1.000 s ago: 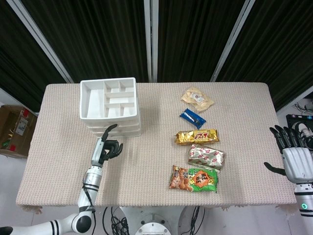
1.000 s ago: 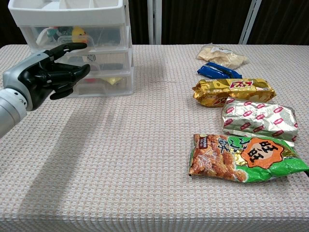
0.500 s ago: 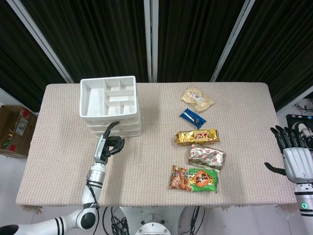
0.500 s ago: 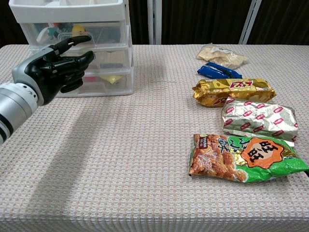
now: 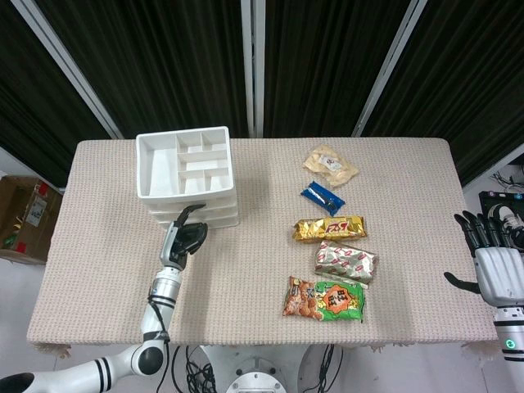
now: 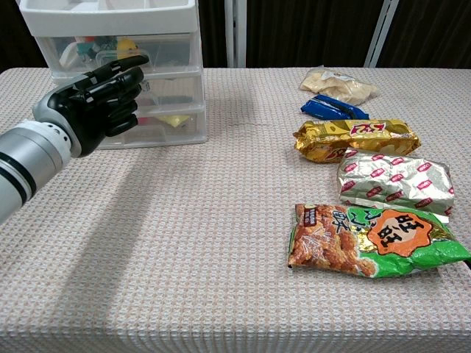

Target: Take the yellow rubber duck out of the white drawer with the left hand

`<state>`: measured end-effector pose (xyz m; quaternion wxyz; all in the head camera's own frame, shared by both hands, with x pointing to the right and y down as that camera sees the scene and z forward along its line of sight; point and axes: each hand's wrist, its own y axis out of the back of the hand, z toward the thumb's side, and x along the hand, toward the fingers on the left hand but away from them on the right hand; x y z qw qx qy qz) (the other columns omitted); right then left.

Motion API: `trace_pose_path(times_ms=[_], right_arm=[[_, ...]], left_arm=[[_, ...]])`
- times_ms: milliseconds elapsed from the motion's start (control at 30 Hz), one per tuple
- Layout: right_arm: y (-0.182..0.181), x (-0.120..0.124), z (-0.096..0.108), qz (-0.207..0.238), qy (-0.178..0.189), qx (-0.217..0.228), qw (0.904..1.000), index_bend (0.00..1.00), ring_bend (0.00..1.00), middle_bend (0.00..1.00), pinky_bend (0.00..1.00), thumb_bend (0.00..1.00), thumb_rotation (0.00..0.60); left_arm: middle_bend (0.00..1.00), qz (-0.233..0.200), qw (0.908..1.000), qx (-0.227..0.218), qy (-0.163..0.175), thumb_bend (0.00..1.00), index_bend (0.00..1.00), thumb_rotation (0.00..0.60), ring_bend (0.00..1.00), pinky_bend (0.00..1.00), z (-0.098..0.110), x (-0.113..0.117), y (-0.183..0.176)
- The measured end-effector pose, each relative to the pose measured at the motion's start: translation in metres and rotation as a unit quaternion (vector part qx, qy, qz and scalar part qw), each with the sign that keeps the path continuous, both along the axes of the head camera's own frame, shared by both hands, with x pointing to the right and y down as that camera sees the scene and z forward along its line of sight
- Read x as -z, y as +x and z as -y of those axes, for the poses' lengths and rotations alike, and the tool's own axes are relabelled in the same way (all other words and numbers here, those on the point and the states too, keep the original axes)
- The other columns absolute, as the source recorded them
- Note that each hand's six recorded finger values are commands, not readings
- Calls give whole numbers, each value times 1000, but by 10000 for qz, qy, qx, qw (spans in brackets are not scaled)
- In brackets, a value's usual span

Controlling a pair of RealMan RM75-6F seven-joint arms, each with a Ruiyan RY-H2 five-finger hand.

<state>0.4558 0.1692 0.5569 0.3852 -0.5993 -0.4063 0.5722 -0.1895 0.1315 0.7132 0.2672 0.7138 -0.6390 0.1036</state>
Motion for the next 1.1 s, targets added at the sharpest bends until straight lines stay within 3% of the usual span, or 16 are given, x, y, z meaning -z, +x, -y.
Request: trace_pose_path(times_ms=[333, 1100], right_arm=[[-1, -1, -1, 12, -8, 21, 10000, 0, 0, 48, 15, 7, 600], [-7, 4, 0, 28, 65, 129, 9999, 0, 0, 48, 15, 7, 600]], left_arm=[[866, -131, 9999, -75, 4, 481, 503, 600, 944, 1000, -6, 3, 1], [867, -333, 9994, -115, -67, 479, 496, 600, 943, 1000, -43, 12, -1]])
